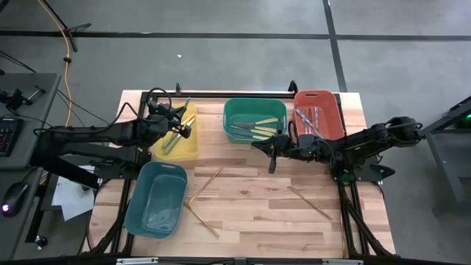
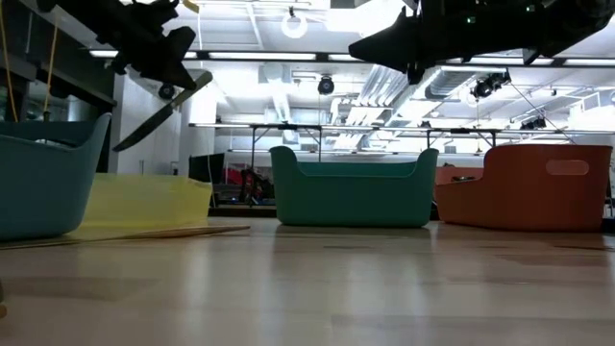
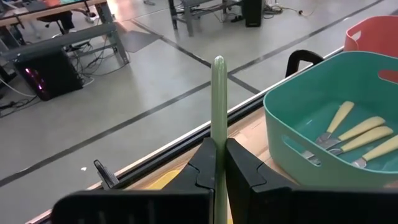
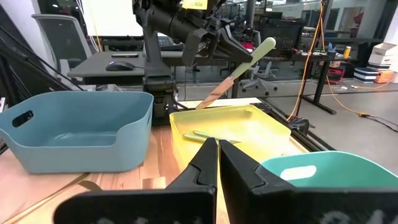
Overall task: Sort silverware by color (type)
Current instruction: Put the green knife into the yellow bin
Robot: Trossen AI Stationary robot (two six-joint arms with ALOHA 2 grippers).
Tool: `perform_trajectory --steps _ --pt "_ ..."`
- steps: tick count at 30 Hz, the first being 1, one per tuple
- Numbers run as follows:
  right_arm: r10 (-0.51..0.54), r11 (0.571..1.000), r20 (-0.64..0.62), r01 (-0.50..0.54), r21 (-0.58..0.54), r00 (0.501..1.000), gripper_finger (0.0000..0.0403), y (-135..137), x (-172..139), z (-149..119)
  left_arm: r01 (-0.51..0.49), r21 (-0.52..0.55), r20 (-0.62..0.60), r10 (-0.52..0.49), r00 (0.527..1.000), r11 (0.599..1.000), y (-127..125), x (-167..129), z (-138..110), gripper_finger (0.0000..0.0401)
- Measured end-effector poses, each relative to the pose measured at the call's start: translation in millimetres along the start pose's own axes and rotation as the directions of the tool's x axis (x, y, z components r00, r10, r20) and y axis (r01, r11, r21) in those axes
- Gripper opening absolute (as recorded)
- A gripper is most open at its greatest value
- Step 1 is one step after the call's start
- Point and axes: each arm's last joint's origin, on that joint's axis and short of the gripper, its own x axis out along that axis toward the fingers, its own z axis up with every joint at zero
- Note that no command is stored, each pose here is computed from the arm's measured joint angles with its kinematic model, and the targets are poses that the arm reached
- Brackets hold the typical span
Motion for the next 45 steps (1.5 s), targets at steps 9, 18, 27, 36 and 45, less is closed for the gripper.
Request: perform_trajectory --steps 9,18,27,36,45 --pt "0.0 1.0 0.0 0.0 0.0 1.0 0.0 0 0 0 -0.006 -0.001 -0.002 0.006 1.0 1.0 1 1 0 0.0" --pt "0.0 1.0 -0.003 0.0 0.001 1.0 0.0 0 0 0 -0.028 -0.008 -0.034 0.027 0.999 1.0 9 7 1 0.0" --pt "0.001 1.0 -0.03 -0.002 -0.019 1.0 0.0 0 0 -3 -0.015 -0.108 -0.061 0.009 0.998 0.994 31 20 43 0.0" --pt "0.001 0.998 -0.164 -0.013 -0.069 0.987 0.0 0 -1 -16 -0.125 -0.015 -0.234 0.118 0.965 0.992 43 36 86 0.0" --pt "-0.061 0.992 -0.298 0.024 -0.128 0.952 0.0 -6 -16 -18 -0.121 0.042 -0.291 0.128 0.948 0.992 40 43 101 0.0"
